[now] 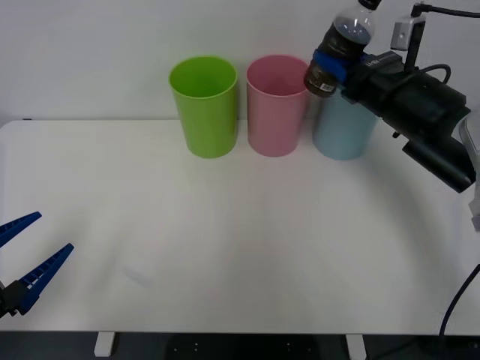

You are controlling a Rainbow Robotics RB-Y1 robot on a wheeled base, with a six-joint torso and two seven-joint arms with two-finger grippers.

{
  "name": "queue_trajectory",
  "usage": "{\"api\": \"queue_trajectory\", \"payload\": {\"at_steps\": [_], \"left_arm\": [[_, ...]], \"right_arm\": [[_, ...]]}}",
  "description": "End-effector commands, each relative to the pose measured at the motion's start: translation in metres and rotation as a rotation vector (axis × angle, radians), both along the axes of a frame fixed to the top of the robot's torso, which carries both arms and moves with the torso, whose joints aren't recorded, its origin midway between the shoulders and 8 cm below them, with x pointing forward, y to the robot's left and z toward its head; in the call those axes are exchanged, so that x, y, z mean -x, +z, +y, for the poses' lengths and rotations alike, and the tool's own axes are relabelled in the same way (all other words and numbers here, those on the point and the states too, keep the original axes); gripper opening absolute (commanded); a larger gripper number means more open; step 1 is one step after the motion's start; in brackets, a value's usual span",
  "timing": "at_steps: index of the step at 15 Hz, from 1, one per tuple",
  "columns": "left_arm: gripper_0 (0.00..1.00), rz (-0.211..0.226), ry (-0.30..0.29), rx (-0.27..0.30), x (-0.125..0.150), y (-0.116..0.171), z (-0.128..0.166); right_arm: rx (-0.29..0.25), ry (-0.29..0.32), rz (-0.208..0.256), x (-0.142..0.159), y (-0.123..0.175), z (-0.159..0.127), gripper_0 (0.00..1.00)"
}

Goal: Grasp the object on the table and drop it into the matching bin: aluminum can to the light blue bin, PET bottle to the pink bin.

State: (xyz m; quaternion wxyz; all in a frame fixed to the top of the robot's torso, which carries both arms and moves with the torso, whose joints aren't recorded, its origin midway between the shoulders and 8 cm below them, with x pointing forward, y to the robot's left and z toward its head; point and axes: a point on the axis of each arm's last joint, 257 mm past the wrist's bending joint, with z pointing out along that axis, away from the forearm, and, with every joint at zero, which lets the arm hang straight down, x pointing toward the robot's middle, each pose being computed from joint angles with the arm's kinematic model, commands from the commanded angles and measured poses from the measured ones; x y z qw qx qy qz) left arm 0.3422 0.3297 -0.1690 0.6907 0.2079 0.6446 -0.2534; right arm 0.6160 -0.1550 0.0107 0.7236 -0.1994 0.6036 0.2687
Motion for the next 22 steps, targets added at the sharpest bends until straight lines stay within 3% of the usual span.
{"api": "queue_trajectory", "payload": {"at_steps": [1, 10, 15, 19, 21, 22], "left_arm": [[1.0, 0.0, 0.0, 0.0, 0.0, 0.0, 0.0], [1.0, 0.0, 0.0, 0.0, 0.0, 0.0, 0.0], [1.0, 0.0, 0.0, 0.0, 0.0, 0.0, 0.0], [1.0, 0.0, 0.0, 0.0, 0.0, 0.0, 0.0], [1.0, 0.0, 0.0, 0.0, 0.0, 0.0, 0.0], [1.0, 0.0, 0.0, 0.0, 0.0, 0.0, 0.0]], "right_arm": [[0.005, 0.002, 0.016, -0.021, 0.002, 0.013, 0.0], [0.007, -0.116, 0.042, -0.081, -0.006, 0.055, 0.07], [0.101, -0.215, 0.007, -0.108, -0.012, 0.075, 0.09], [0.11, -0.218, 0.01, -0.109, -0.015, 0.078, 0.09], [0.111, -0.217, 0.009, -0.109, -0.015, 0.079, 0.27], [0.112, -0.218, 0.009, -0.109, -0.015, 0.079, 0.7]]}}
